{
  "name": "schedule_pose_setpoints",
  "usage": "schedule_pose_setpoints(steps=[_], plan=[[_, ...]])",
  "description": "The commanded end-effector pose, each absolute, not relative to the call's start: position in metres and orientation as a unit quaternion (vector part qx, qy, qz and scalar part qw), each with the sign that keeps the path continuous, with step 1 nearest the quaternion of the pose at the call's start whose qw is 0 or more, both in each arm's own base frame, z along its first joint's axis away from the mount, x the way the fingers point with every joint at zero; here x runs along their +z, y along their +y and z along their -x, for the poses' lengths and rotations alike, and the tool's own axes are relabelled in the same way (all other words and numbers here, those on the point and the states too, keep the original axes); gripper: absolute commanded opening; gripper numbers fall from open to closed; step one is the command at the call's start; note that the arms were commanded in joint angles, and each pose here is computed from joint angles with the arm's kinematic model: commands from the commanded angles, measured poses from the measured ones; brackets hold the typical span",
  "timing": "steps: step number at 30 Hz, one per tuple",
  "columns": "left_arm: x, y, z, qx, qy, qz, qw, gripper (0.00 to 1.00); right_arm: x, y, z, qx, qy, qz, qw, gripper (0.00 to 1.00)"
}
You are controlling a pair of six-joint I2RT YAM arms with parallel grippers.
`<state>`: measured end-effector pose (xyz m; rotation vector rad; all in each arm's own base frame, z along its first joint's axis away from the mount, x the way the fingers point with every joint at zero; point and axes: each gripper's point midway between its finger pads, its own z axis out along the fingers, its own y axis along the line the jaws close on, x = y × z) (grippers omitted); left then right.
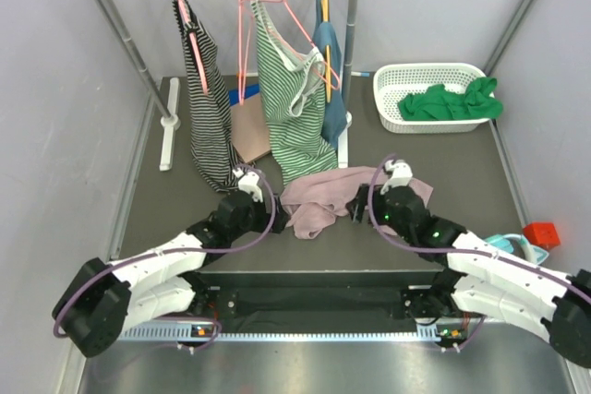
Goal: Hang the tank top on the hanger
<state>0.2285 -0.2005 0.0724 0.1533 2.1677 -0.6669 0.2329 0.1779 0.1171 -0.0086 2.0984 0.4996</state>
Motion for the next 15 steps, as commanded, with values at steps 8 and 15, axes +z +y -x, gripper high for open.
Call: schedule_pose_setpoints(steps=[8,15], plan=[[0.070,-0.217,-0.238,-0.273,0.861,-0.066,0.423,0.74,0.134,0.317,-0.185,0.377,0.818,0.100,0.422,0.84],[0.067,-0.217,-0.238,-0.273,0.863,-0.065,0.421,0.69,0.106,0.354,-0.173,0.359,0.836,0.132,0.393,0.84]])
